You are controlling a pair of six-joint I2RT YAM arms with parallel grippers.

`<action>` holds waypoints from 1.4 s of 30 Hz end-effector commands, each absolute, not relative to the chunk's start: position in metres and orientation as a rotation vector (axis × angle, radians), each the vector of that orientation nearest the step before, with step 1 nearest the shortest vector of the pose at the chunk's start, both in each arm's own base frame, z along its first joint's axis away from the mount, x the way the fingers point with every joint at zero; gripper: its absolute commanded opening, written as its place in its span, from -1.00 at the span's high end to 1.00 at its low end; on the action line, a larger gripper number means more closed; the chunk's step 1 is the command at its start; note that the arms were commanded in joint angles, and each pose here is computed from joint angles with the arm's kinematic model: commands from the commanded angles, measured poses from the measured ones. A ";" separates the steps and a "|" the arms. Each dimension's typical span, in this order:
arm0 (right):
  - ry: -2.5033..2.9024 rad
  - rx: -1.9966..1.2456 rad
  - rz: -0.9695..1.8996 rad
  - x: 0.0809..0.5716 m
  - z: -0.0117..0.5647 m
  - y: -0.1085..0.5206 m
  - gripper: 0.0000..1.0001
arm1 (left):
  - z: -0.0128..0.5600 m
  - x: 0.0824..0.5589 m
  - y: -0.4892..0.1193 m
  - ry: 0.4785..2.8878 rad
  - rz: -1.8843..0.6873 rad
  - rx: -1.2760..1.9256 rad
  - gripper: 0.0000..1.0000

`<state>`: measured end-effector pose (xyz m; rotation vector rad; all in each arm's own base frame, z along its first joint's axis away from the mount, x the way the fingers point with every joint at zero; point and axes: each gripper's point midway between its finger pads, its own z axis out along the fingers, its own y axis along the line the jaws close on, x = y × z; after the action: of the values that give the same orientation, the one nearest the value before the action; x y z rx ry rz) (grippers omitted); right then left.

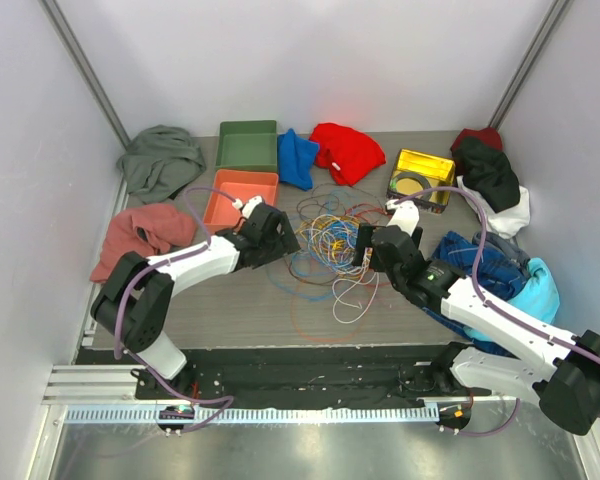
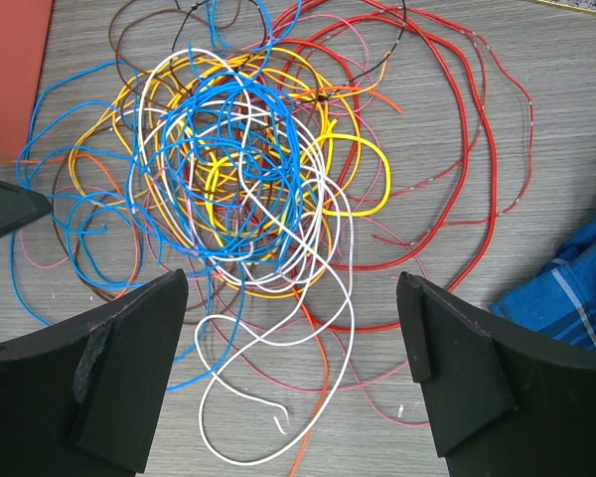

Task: Untangle the cables

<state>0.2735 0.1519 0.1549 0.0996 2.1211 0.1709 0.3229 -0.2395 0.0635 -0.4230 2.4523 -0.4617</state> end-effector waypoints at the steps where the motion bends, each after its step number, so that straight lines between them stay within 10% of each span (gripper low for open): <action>1: 2.080 0.135 0.178 0.276 0.169 0.150 -0.89 | 0.089 0.348 -0.250 2.362 -0.494 -0.393 -0.75; 15: 2.080 0.132 0.142 0.276 0.166 0.145 -0.89 | 0.066 0.364 -0.254 2.404 -0.452 -0.416 -0.10; 21: 2.079 0.128 0.130 0.275 0.165 0.142 -0.89 | 0.068 0.365 -0.255 2.397 -0.454 -0.395 0.48; 22: 2.080 0.129 0.129 0.275 0.165 0.142 -0.89 | 0.071 0.366 -0.254 2.388 -0.450 -0.394 0.98; 42: 2.007 0.178 0.278 0.274 0.203 0.152 -0.87 | 0.395 0.292 -0.209 1.781 -0.638 -0.101 1.00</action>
<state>0.2693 0.1437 0.1673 0.1238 2.0920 0.1721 0.3065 -0.2343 0.3714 -0.1492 1.8103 -0.7368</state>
